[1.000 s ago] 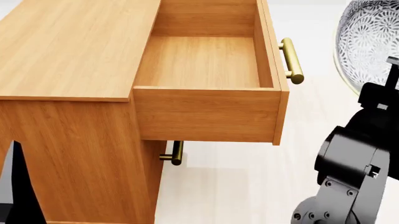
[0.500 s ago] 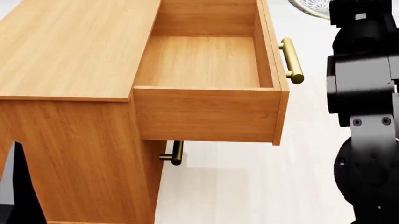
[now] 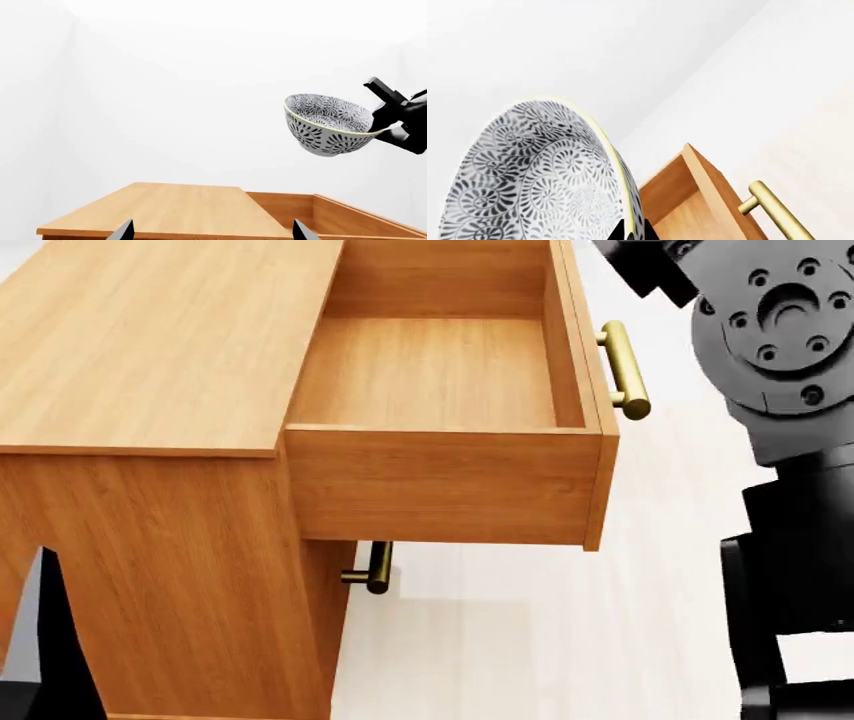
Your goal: Put the bowl on top of the cabinet.
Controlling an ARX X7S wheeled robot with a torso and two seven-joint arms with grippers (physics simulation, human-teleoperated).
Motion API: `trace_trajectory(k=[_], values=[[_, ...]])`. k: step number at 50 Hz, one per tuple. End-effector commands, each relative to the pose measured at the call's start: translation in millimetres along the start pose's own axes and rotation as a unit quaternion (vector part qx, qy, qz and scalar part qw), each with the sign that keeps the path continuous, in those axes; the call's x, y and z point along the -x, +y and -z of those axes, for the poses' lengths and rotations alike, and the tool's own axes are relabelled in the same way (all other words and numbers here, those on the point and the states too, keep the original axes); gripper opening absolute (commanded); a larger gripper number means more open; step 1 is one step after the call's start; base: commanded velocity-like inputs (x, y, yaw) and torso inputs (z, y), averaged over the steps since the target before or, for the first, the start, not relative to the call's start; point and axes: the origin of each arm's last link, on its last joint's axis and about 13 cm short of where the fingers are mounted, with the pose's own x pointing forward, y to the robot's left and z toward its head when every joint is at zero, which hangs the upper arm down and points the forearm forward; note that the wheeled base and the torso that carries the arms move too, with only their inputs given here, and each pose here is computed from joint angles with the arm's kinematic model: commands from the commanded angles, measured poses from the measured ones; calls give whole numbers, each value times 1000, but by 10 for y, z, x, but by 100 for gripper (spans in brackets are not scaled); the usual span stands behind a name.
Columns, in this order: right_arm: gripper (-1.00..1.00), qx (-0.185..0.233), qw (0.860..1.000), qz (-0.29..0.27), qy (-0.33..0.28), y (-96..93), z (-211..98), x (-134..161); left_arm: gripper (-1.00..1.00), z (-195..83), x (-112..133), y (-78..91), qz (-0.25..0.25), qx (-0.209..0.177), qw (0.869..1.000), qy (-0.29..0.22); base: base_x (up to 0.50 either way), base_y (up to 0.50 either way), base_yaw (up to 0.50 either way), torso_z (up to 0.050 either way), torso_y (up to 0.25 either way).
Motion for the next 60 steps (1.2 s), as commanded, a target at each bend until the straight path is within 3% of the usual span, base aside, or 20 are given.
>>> trace_trajectory(k=[1,7,18,34,60], values=[[-100,92,993,47,54,530,-106,19,100,3,-5,7,-2,2,1000,1,0,0,0,0,10],[-100,105,992,49,59,694,-44,98,100,9,-3,5,-1,3,1000,2,0,0,0,0,0],[-100,142,981,54,120,783,198,151,100,25,-12,16,-2,4,1000,4,0,0,0,0,0],[-100,96,982,16,165,968,425,242,100,0,-6,10,-2,-5,1000,-2,0,0,0,0,0],[-100,111,972,-13,207,903,776,220,100,-22,-4,18,-3,3,1000,-4,0,0,0,0,0]])
